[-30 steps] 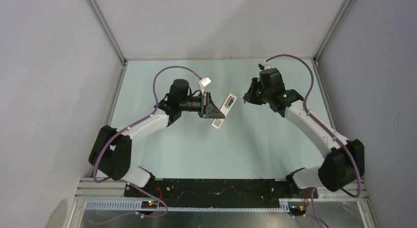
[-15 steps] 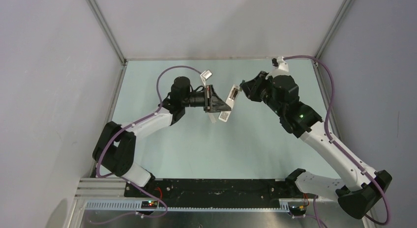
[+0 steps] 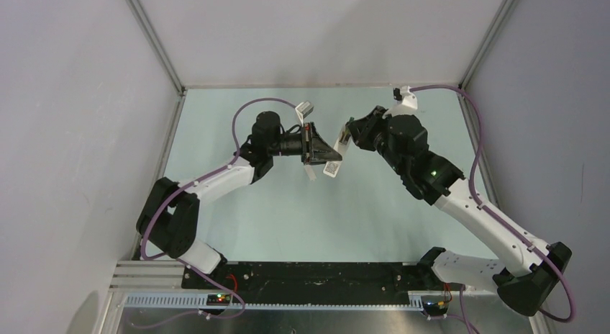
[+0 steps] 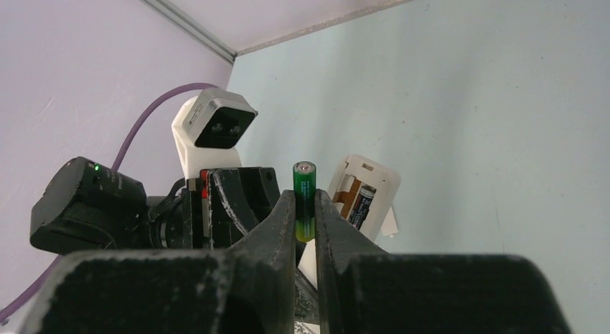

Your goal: Load the batteries into the remote control

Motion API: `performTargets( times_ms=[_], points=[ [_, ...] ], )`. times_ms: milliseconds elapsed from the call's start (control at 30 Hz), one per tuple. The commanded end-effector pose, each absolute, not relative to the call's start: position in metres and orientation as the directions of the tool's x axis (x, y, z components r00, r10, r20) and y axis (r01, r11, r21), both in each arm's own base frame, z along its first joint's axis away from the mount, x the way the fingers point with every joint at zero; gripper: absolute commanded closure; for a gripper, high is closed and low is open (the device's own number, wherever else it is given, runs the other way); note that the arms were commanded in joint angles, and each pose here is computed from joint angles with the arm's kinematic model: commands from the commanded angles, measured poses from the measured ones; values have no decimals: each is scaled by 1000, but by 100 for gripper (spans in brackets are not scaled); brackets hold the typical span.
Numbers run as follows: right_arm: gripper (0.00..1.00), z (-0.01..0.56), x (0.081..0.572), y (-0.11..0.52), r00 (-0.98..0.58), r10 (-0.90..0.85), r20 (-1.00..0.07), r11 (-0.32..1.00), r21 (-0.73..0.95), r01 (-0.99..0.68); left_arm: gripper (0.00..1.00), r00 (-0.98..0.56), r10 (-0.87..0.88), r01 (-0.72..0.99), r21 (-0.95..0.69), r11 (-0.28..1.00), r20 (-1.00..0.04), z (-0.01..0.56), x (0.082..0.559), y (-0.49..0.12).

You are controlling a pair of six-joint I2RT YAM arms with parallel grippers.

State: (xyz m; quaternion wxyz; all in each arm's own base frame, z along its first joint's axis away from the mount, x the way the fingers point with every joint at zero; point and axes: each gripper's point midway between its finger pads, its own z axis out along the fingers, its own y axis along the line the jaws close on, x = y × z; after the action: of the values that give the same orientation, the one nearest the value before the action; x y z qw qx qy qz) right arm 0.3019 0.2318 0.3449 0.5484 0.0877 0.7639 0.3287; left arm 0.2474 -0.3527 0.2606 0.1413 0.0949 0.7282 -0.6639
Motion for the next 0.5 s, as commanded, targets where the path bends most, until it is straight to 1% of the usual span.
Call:
performTargets(
  times_ms=[0,267,467],
  points=[
    [94,356,310,224,-311,536,-785,776,603,-184,100,-925,-53,375,-926,45,-378,286,249,-358],
    [94,339,311,238,-330,493,-805,808,565,-170,100,-929,-49,366,-930,31,-367,290,248,-358],
    [94,337,311,238,-317,494,-809,817,557,-148,100,-928,-54,367,-930,23,-368,293,249,-359]
  ],
)
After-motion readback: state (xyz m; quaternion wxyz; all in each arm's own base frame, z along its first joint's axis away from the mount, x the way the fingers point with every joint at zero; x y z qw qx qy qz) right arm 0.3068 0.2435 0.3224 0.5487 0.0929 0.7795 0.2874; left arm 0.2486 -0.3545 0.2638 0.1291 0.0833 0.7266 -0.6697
